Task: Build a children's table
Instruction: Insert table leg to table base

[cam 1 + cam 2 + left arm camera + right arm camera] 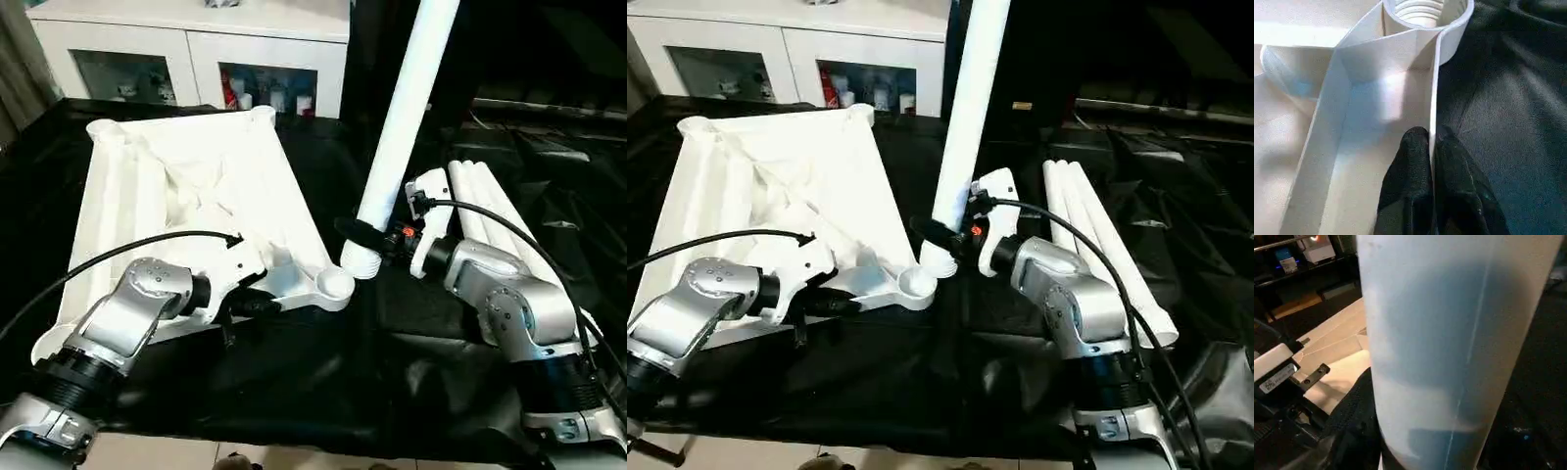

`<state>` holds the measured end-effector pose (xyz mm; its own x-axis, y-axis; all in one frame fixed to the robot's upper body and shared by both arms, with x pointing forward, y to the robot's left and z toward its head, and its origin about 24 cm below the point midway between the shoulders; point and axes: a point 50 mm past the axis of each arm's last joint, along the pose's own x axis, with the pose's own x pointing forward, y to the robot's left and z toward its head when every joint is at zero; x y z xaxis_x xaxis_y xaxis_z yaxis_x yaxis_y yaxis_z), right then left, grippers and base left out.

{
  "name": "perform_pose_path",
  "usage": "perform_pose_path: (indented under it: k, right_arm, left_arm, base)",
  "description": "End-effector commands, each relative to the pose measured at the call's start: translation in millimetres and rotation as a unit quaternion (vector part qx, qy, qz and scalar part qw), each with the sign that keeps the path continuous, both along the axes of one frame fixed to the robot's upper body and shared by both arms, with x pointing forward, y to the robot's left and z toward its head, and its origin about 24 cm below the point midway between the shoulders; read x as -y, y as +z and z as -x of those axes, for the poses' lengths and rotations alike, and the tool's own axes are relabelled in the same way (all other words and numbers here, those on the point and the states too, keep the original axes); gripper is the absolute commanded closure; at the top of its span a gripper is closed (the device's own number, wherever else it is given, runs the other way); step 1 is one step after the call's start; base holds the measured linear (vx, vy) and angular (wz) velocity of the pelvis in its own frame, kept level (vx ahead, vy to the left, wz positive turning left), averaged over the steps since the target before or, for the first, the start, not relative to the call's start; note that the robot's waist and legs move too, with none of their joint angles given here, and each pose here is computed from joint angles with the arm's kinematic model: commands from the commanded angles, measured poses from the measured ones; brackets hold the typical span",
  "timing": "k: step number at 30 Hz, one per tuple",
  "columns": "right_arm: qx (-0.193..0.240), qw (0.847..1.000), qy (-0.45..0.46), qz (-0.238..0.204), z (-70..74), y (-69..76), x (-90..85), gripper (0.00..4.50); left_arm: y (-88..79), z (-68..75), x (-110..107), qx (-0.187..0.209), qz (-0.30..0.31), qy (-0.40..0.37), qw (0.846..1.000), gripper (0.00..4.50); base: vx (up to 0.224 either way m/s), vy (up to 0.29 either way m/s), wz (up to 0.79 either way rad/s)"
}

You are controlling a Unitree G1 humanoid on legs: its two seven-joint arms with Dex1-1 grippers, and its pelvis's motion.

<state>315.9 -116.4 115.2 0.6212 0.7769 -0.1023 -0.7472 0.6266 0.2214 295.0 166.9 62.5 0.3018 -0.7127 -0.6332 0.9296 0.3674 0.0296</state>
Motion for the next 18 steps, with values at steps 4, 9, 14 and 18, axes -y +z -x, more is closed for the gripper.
perform_pose_path:
  k: [4,9,14,18]
  right_arm:
    - [0.009,1.0,0.015,0.004,-3.4,6.1,-5.3,2.59]
    - [-0.018,0.999,0.034,0.023,-5.8,-8.6,-13.4,2.59]
    - [-0.035,0.998,0.04,0.029,-8.2,-18.5,-18.9,2.59]
    - [-0.04,0.998,0.033,0.041,-15.0,-28.0,-20.8,2.59]
  left_arm:
    - [-1.5,0.1,-4,0.0,-0.001,0.015,1.0,4.5]
    - [2.6,-3.5,6,0.021,0.017,-0.005,1.0,4.5]
    - [5.6,-6.2,12,0.032,0.024,-0.011,0.999,4.5]
    - [7.1,-7.2,13,0.036,0.033,-0.013,0.999,4.5]
  base:
    - [0.0,0.0,0.0]
    - [0.0,0.0,0.0]
    - [0.0,0.0,0.0]
    - [0.0,0.0,0.0]
